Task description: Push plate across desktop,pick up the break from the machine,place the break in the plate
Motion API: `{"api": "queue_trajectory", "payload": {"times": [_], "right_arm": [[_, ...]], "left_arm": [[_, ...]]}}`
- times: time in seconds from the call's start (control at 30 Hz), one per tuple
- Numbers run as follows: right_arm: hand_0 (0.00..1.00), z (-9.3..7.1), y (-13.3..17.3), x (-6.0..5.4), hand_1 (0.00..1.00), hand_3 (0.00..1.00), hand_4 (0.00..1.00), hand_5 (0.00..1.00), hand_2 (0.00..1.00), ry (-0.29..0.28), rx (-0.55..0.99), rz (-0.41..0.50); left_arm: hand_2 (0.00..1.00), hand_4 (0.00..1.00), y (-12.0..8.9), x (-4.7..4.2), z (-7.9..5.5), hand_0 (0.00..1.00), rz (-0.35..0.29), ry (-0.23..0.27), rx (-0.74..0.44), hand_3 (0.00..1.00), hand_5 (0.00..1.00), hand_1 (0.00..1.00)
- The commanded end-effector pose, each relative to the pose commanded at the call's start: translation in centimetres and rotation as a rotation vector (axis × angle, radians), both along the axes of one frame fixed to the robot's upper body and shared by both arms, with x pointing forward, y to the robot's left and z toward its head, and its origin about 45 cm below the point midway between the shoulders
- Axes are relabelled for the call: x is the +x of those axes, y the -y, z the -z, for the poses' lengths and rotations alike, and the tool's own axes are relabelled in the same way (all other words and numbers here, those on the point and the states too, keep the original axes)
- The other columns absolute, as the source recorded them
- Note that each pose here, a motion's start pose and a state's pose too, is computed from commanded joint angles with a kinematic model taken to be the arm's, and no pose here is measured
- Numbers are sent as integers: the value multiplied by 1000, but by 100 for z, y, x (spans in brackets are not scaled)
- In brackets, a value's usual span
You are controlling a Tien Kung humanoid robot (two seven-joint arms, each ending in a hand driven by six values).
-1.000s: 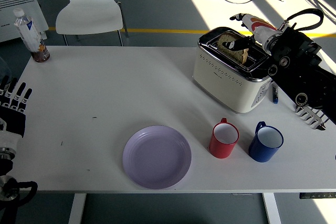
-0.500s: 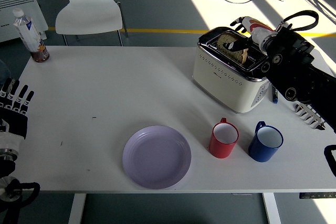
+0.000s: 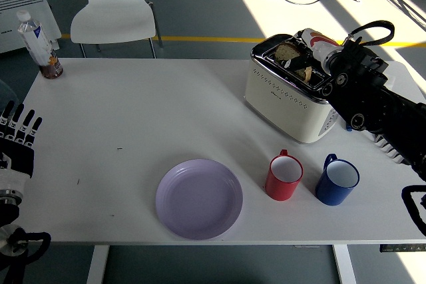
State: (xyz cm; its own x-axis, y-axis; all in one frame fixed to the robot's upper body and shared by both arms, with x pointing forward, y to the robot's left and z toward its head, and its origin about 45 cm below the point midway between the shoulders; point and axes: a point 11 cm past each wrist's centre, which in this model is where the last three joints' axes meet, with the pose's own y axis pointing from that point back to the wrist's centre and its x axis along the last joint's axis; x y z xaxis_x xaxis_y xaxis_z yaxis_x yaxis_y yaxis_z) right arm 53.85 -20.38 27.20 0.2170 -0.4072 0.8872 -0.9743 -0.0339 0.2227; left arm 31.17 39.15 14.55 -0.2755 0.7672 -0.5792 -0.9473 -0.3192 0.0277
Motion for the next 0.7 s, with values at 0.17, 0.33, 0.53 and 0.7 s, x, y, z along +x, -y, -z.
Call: {"api": "queue_trajectory", "payload": {"times": [0.17,0.33,0.53,0.7], "right_arm": [[424,5,-24,2,490,611,639,207,499,6,2,7],[391,-1,-16,7,454,550,539,129,495,17,-5,11],[363,-20,-1,12,435,526,453,78,485,39,-6,20],[387,-58,-25,16,432,512,370,55,471,62,-6,15]], "left_arm": [[883,495,10,7,7,823,0,-1,-1,835,998,833],[883,496,10,11,2,823,-1,0,0,835,998,832],[883,494,17,24,-6,822,0,2,0,835,998,830],[881,493,12,26,-5,822,-2,2,-1,834,998,829]]}}
